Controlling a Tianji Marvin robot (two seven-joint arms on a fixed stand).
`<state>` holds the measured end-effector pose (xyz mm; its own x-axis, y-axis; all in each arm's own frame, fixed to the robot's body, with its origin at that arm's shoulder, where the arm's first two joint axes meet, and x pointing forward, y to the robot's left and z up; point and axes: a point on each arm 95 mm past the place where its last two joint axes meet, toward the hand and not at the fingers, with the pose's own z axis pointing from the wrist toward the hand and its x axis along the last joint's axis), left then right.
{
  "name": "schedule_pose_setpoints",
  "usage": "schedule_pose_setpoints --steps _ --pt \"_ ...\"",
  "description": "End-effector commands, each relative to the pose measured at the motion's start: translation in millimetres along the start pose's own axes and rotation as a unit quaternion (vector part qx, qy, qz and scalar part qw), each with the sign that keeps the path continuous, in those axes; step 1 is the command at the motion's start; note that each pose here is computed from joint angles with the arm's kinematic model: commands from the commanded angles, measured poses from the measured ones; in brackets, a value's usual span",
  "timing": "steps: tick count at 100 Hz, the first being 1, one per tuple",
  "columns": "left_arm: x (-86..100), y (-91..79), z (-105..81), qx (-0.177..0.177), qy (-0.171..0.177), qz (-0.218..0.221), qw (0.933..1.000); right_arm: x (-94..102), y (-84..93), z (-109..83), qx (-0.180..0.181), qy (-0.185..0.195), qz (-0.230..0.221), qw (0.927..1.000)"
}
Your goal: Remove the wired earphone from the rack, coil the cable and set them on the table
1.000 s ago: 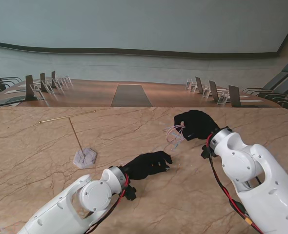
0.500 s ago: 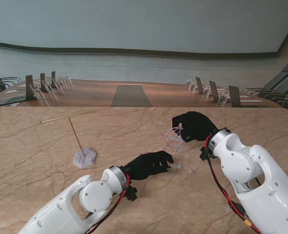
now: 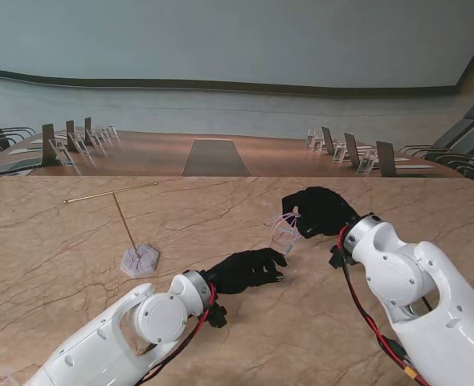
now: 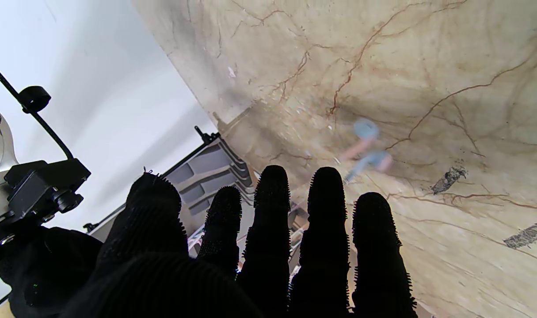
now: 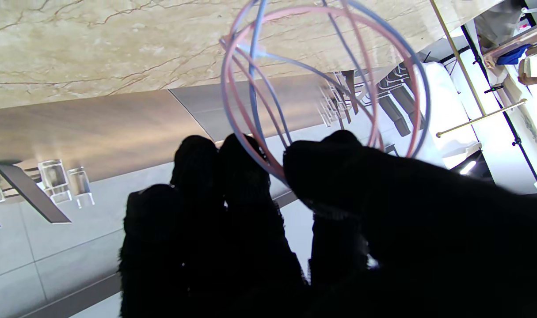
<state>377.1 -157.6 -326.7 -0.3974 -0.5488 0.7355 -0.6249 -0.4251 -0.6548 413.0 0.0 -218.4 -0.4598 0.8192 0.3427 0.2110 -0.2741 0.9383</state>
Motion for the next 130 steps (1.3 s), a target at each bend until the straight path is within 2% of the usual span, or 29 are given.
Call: schedule_pose_setpoints --steps 1,62,100,130 --pt "2.2 1.9 2.3 -0.004 -0.001 -0.004 1.0 5.9 -0.8 0.0 0.001 0.009 0.002 1.0" --pt "3.1 -4.1 10.3 0.01 -0.003 -0.008 0.9999 14.5 -4.6 -6.4 0.013 0.021 0.008 0.9997" --pt "-3.9 -3.5 4.1 0.009 -0.022 0.004 0.9997 18.1 2.6 -7.6 -0.002 0.034 0.009 0.9994" --pt "1.2 -3.7 8.9 0.003 -0.017 -0.003 0.9999 20.2 -1.2 -8.9 0.006 0.032 0.011 0.9994"
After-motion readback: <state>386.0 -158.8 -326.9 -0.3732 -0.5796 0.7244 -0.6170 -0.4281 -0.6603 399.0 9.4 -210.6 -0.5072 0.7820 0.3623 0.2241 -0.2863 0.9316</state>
